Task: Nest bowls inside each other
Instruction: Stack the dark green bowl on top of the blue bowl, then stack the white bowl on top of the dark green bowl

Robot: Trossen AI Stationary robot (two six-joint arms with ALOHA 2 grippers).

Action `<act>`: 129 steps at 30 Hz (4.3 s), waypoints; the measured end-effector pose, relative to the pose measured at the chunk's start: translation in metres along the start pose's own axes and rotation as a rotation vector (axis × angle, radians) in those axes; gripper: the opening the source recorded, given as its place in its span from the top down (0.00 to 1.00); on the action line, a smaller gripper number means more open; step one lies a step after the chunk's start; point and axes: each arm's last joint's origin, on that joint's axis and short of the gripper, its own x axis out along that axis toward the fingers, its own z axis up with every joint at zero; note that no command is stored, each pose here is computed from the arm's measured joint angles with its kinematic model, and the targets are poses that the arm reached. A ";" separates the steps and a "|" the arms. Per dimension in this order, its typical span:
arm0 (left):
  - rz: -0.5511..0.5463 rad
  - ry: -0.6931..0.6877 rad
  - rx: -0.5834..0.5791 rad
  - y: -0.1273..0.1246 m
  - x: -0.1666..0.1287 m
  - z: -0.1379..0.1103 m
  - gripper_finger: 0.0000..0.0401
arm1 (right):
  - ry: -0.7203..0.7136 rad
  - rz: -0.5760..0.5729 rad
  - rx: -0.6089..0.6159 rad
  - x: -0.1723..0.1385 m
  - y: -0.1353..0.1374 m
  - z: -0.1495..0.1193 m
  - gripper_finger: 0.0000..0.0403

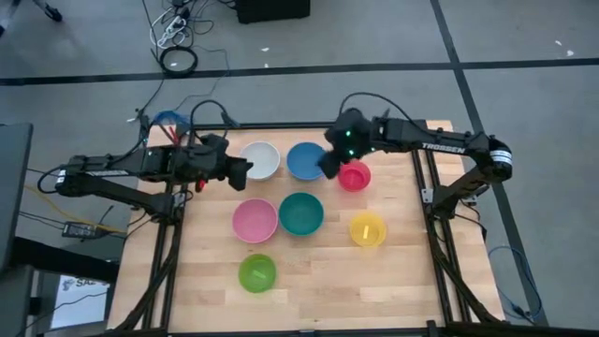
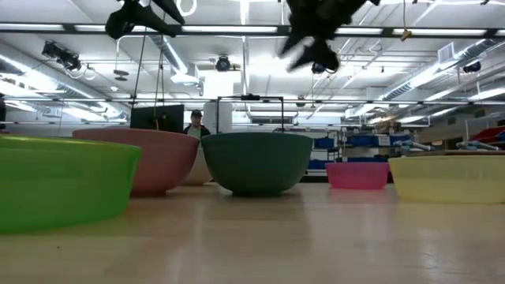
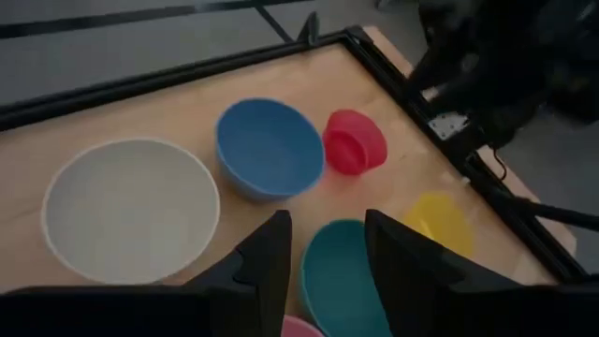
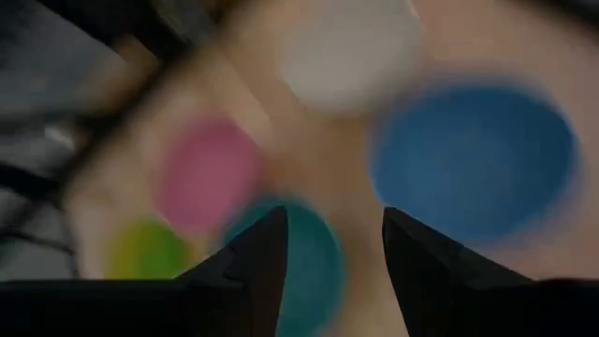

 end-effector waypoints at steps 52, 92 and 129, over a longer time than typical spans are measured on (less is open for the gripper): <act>-0.033 -0.063 -0.012 -0.005 0.002 0.006 0.63 | 0.419 0.014 0.041 0.104 0.001 -0.036 1.00; -0.049 -0.186 -0.040 -0.011 0.000 0.015 0.63 | 0.390 -0.271 -0.058 0.104 -0.090 0.088 0.83; 0.441 0.384 -0.166 0.076 0.088 0.015 0.63 | -0.392 -0.393 -0.071 -0.179 0.010 0.049 0.58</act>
